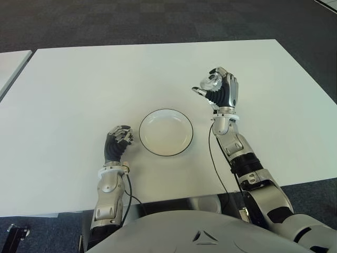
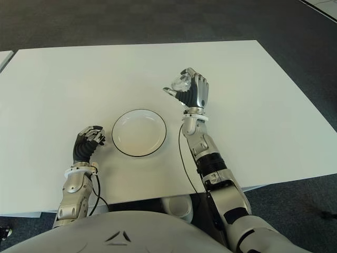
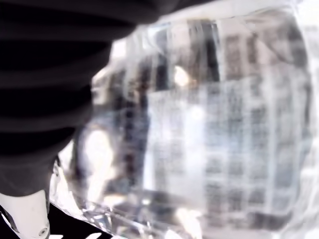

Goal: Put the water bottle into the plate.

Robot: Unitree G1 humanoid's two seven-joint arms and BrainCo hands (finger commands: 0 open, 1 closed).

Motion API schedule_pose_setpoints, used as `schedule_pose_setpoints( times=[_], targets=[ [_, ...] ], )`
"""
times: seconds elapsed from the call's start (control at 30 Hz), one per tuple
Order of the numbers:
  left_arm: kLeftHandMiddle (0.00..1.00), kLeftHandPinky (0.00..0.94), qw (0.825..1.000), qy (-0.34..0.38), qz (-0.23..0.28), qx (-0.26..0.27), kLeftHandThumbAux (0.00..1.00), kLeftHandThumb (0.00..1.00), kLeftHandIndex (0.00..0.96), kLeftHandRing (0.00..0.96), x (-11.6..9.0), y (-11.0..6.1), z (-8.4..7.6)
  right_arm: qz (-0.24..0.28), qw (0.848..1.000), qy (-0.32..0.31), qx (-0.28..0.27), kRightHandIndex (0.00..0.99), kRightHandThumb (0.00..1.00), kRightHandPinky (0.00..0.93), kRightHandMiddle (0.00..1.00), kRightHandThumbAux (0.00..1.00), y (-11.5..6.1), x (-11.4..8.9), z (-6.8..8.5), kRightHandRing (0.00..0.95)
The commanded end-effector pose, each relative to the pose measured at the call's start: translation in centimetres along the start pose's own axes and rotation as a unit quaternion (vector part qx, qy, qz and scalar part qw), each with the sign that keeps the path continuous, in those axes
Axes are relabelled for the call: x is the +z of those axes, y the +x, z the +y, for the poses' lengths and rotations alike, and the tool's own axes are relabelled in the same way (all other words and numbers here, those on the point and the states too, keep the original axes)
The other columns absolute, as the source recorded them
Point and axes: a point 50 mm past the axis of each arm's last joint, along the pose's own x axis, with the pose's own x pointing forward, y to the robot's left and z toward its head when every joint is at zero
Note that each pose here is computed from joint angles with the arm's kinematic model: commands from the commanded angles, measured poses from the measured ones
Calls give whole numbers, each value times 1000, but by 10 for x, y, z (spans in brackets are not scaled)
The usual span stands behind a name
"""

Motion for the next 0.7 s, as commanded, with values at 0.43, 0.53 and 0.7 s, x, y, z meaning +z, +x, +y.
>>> schedule_pose_setpoints(
  times=[0.43, 0.53, 0.7],
  targets=[
    [624, 609, 1000, -9, 15, 5, 715, 706, 433, 620, -5, -2, -2, -169, 965, 87, 179, 438, 706, 878, 898, 722, -17, 44, 24, 896],
    [628, 607, 1000, -12, 16, 7, 715, 706, 433, 621, -6, -2, -2, -198, 954, 89, 208, 438, 706, 875, 896, 722, -19, 48, 29, 894],
    [636, 609, 1000, -11, 15, 10, 714, 706, 434, 624, -7, -2, -2, -228, 938, 84, 249, 438, 707, 871, 892, 722, -22, 56, 36, 890]
  ],
)
